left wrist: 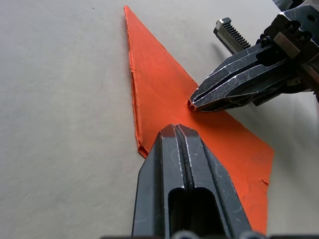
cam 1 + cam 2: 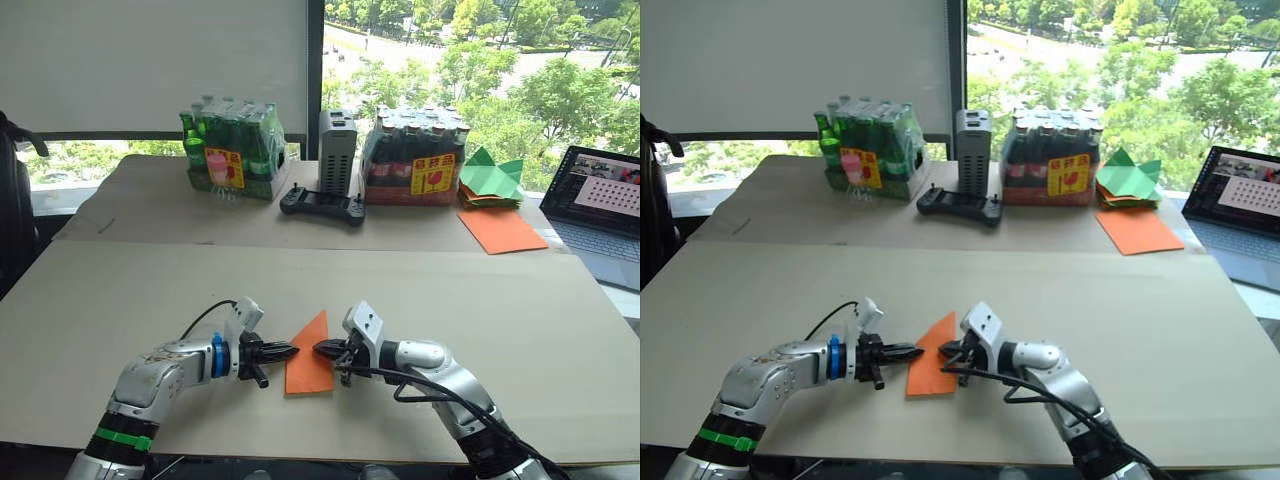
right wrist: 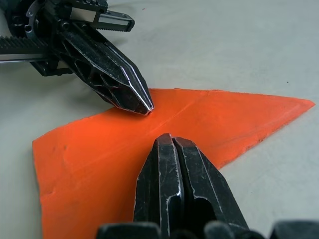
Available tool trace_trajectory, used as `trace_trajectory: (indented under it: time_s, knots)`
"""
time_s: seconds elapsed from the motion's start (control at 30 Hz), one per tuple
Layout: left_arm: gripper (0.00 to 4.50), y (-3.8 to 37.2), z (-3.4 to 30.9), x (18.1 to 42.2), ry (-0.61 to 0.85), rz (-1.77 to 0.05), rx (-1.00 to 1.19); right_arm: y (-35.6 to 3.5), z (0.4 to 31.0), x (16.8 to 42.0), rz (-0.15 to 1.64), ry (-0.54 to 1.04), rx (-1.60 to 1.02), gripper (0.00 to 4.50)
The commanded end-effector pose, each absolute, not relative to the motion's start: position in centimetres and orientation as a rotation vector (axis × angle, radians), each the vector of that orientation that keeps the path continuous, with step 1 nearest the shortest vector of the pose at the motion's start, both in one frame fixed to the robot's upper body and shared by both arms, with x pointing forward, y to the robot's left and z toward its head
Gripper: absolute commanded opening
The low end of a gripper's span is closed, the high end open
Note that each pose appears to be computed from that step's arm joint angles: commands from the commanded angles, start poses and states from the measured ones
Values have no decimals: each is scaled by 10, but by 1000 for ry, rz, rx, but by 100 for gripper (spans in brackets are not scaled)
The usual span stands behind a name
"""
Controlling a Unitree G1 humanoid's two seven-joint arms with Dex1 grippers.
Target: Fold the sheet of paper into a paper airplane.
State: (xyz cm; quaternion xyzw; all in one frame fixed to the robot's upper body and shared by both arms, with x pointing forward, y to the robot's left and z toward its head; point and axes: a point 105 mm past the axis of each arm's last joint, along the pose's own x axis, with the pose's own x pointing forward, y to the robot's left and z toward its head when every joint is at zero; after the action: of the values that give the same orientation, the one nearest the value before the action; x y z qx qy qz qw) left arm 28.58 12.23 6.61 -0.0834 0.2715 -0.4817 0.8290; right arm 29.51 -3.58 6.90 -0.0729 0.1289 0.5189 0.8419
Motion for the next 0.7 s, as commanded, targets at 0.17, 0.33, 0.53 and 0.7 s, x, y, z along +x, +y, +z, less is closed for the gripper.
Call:
trace_trajectory:
  time_s: [0.17,0.33,0.53,0.7]
  knots:
    - [4,129,49,282,653,-975,-160,-46,79,309,1014,248,-65,2]
    - [4,130,49,282,654,-975,-158,-51,72,305,1028,274,-111,2]
    - [4,128,50,283,650,-978,-158,-50,69,300,1046,286,-126,2]
    - [4,128,50,283,650,-979,-157,-51,62,293,1076,323,-138,2]
